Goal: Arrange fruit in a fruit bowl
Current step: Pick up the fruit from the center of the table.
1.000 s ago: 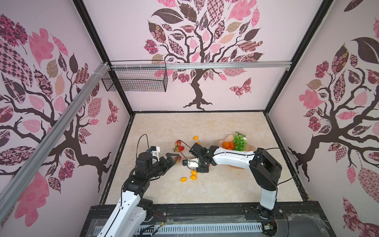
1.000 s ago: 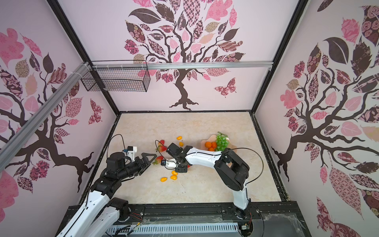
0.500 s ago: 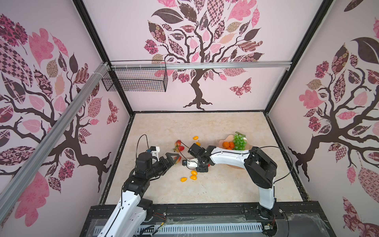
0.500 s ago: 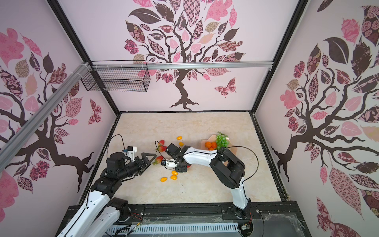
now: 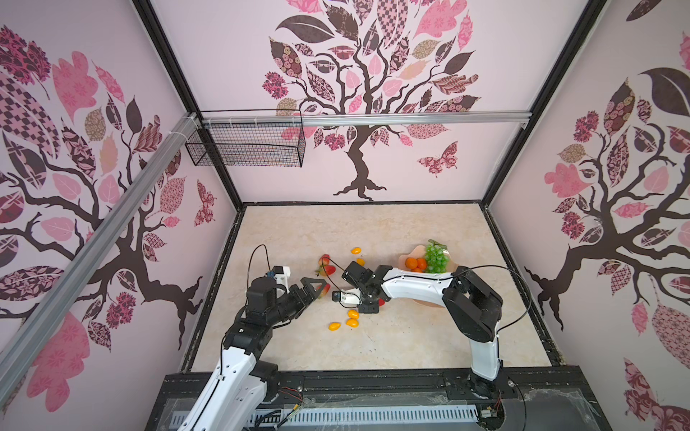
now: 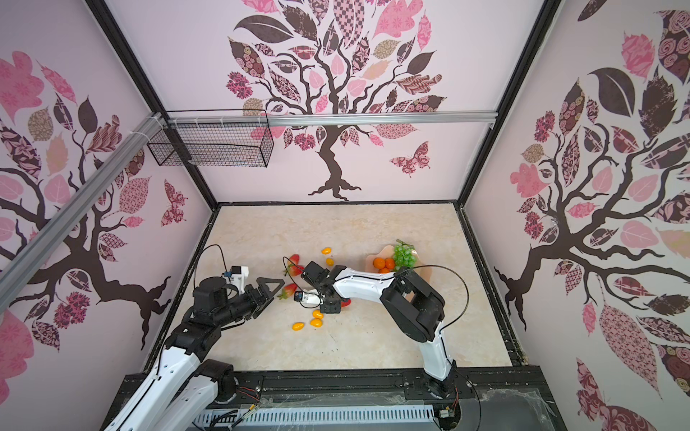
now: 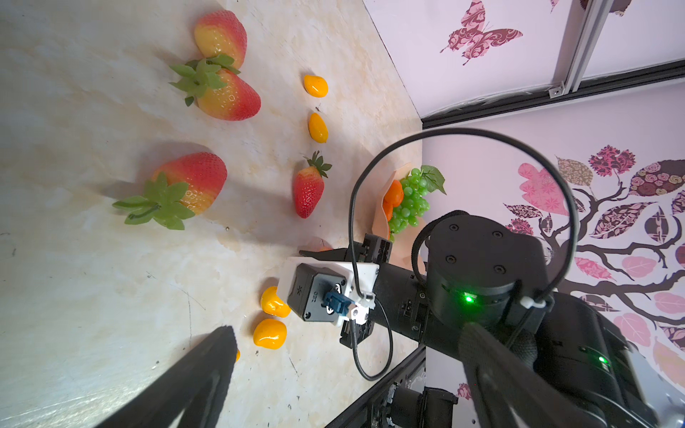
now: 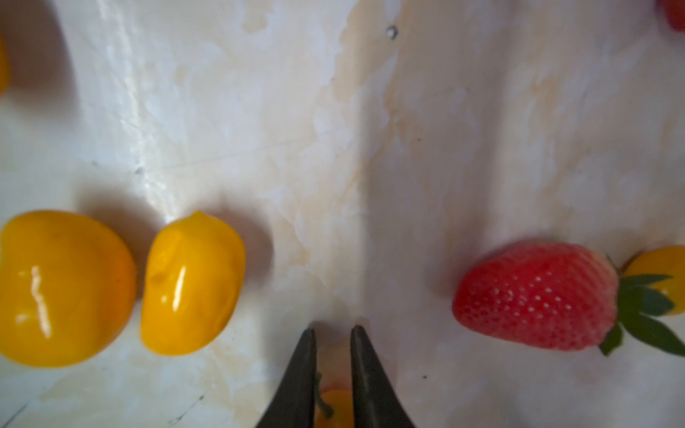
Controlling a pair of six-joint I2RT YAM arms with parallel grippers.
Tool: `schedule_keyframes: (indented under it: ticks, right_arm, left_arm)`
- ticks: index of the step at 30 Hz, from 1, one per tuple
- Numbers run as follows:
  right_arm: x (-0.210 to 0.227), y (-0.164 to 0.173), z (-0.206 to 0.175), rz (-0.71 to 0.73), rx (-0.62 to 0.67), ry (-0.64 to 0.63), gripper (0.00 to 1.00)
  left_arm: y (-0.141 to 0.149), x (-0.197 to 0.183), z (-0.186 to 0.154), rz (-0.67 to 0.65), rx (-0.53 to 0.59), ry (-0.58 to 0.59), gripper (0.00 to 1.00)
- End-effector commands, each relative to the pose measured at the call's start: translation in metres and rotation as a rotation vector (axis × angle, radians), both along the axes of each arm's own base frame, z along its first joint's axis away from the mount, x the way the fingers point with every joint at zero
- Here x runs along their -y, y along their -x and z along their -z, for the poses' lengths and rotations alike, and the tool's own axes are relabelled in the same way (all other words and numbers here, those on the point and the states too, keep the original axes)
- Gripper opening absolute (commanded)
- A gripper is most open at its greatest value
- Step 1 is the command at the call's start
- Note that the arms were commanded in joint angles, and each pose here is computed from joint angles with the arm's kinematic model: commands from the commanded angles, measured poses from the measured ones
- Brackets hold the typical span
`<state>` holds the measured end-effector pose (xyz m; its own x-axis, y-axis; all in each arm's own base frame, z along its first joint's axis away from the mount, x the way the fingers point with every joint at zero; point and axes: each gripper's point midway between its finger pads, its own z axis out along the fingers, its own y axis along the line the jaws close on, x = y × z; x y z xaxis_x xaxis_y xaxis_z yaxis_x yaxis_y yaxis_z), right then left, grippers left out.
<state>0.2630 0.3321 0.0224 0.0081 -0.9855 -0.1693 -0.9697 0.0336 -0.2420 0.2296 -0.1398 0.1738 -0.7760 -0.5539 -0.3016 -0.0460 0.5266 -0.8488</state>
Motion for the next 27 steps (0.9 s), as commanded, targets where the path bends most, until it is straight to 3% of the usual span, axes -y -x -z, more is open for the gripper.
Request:
schedule_keyframes:
  ticks: [1, 8, 13, 21, 27]
  right_arm:
    - [-0.006, -0.004, 0.002, 0.009, 0.007, 0.009, 0.13]
    - [-0.006, -0.010, -0.008, 0.030, 0.044, -0.002, 0.00]
    - [-0.010, -0.021, -0.031, 0.105, 0.099, -0.067, 0.00]
    - [-0.009, -0.046, -0.113, 0.481, 0.168, -0.441, 0.00]
    - [0.026, -0.042, -0.157, 0.680, 0.163, -0.660, 0.00]
  left_arm:
    - [0.001, -0.001, 0.004, 0.003, 0.004, -0.006, 0.98]
    - [0.000, -0.002, 0.002, 0.001, 0.009, -0.013, 0.98]
    - [0.000, -0.004, -0.007, 0.010, 0.038, -0.053, 0.98]
    - [-0.011, 0.003, -0.026, 0.069, 0.100, -0.131, 0.98]
    - [-0.019, 0.034, -0.037, 0.145, 0.151, -0.201, 0.98]
